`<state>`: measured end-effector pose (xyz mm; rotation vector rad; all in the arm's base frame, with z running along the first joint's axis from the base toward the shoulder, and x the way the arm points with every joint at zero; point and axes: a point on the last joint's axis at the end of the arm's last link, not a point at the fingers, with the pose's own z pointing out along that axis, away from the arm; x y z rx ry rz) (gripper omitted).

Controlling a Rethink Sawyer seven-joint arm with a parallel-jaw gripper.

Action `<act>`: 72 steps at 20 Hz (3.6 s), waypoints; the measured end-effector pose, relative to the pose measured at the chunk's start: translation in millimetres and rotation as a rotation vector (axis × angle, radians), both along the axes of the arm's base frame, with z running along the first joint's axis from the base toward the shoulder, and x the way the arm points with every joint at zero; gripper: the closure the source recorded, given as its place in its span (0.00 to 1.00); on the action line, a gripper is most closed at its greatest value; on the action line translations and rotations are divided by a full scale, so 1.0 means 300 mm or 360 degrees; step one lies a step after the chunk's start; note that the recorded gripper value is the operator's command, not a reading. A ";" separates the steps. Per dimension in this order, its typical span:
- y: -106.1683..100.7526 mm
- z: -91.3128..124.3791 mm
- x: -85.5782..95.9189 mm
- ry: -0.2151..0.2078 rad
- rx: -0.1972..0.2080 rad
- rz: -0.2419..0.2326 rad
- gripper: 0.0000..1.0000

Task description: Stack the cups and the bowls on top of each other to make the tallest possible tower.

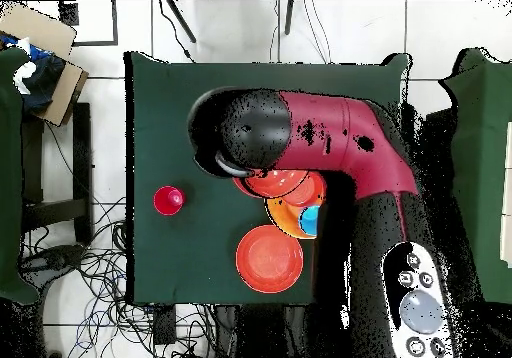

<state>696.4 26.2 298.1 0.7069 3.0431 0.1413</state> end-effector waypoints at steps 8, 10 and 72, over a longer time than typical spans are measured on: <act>-0.053 -0.105 -0.075 0.0026 0.0012 -0.0044 1.00; -0.059 -0.125 -0.089 0.0021 0.0014 -0.0050 1.00; -0.249 -0.461 -0.251 -0.0023 0.0175 -0.0100 1.00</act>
